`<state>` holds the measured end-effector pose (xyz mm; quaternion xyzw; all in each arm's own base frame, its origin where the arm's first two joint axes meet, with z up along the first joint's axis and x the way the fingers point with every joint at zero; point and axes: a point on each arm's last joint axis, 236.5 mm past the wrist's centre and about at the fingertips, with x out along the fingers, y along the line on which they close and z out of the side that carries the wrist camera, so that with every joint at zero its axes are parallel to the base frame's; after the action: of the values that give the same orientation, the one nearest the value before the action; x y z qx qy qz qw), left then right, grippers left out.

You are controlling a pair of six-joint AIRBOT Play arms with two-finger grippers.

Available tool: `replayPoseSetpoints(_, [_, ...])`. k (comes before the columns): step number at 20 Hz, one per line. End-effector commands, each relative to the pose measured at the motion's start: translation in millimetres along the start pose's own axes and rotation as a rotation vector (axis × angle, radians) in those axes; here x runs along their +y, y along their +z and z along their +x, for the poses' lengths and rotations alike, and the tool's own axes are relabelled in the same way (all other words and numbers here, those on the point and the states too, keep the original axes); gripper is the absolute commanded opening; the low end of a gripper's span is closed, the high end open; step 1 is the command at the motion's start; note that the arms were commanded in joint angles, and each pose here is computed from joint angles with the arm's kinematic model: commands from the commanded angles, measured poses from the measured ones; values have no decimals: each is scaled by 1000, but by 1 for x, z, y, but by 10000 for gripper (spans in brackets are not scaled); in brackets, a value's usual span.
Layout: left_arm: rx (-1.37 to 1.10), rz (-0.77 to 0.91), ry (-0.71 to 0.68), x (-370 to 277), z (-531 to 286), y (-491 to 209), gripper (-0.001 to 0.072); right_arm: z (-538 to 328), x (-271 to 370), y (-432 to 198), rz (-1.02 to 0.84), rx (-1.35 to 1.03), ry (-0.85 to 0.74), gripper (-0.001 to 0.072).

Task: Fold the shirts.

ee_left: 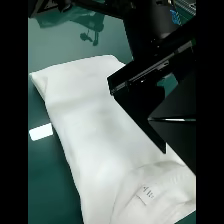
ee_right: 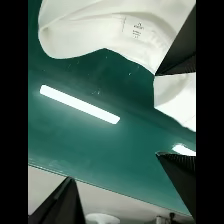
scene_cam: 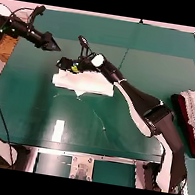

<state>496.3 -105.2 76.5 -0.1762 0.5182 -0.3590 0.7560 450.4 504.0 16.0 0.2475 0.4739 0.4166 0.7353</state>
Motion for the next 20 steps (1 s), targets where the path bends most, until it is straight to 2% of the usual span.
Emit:
replayPoseSetpoints(1, [13, 5, 7, 6, -5, -5, 25, -51, -21, 13, -64, 80, -26, 429])
replayPoseSetpoints(3, [13, 4, 7, 6, -5, -5, 25, -116, -58, 36, -42, 106, -100, 424])
replayPoseSetpoints(6, [13, 4, 7, 6, -5, -5, 25, -194, -125, 41, 97, 168, -209, 428])
replayPoseSetpoints(8, [13, 3, 7, 6, -5, -5, 25, -226, -175, 33, 223, 183, -281, 494])
replayPoseSetpoints(9, [14, 3, 6, 6, -5, -5, 25, -234, -195, 27, 279, 180, -295, 496])
replayPoseSetpoints(10, [17, 3, 5, 5, -5, -6, 25, -239, -216, 18, 345, 176, -310, 565])
replayPoseSetpoints(12, [19, 3, 3, 5, -5, -6, 25, -235, -242, -4, 439, 182, -320, 590])
replayPoseSetpoints(15, [19, 3, 3, 5, -5, -6, 25, -203, -250, -31, 498, 180, -282, 590])
replayPoseSetpoints(20, [19, 3, 3, 5, -5, -6, 25, -141, -206, -37, 470, 140, -140, 577])
